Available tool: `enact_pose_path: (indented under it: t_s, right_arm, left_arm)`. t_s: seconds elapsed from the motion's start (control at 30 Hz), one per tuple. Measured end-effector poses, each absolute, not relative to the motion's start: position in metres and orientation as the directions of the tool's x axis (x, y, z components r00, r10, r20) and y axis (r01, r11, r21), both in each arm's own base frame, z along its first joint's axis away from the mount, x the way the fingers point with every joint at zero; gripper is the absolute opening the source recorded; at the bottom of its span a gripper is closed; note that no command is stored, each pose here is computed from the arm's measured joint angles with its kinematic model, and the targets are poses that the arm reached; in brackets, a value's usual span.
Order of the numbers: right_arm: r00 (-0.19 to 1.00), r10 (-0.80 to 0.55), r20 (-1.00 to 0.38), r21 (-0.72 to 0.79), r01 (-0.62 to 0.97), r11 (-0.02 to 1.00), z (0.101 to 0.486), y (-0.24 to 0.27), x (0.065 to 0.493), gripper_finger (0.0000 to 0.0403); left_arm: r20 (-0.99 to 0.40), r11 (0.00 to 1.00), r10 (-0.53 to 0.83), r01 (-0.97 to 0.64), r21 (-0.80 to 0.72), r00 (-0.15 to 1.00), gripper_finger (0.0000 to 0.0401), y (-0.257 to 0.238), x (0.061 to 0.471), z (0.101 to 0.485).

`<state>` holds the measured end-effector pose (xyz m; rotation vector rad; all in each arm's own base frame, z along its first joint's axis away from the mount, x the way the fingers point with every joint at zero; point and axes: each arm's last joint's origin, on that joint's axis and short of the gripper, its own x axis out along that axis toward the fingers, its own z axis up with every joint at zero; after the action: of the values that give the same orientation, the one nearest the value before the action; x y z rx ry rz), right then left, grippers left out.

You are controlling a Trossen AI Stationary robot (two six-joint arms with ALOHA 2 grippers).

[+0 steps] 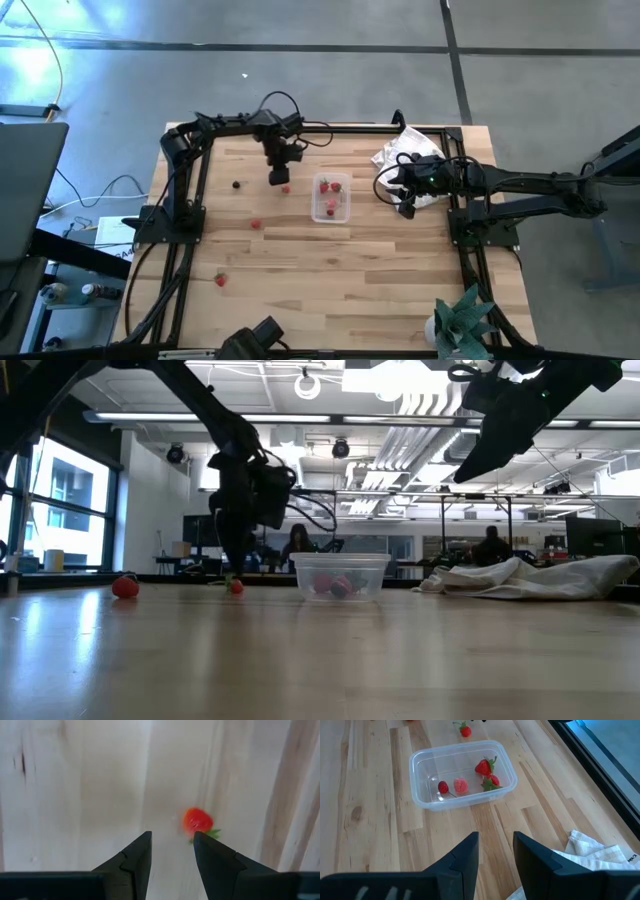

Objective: Pick and placing Produce into tupperware
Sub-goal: Put the strawberry into the transparent container

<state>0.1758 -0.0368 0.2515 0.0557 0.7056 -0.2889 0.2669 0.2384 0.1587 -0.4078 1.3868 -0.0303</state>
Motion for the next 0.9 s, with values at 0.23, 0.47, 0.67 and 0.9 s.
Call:
enact_pose_path:
  t_s: [0.23,0.47,0.67,0.9]
  right_arm:
    - [0.723,-0.243,-0.647,-0.047,0.280,0.959,0.251,-0.037,0.176,0.0112]
    - [0.723,-0.243,-0.647,-0.047,0.280,0.959,0.251,-0.037,0.176,0.0112]
    - [0.723,-0.243,-0.647,-0.047,0.280,0.959,0.251,-0.037,0.176,0.0112]
    - [0.723,-0.243,-0.647,-0.047,0.280,0.959,0.251,-0.037,0.176,0.0112]
  left_arm:
    - [-0.981,0.981,-0.144,-0.109,-0.158,0.128,0.0136,0.223,0.295,0.181]
    - [-0.999,0.994,-0.024,-0.108,-0.022,-0.021,0.0136,0.194,0.315,0.196]
    - [-0.999,0.990,-0.027,-0.143,-0.021,-0.035,0.0136,0.170,0.326,0.194]
    - [-0.999,0.977,-0.024,-0.215,-0.017,-0.031,0.0136,0.174,0.325,0.194]
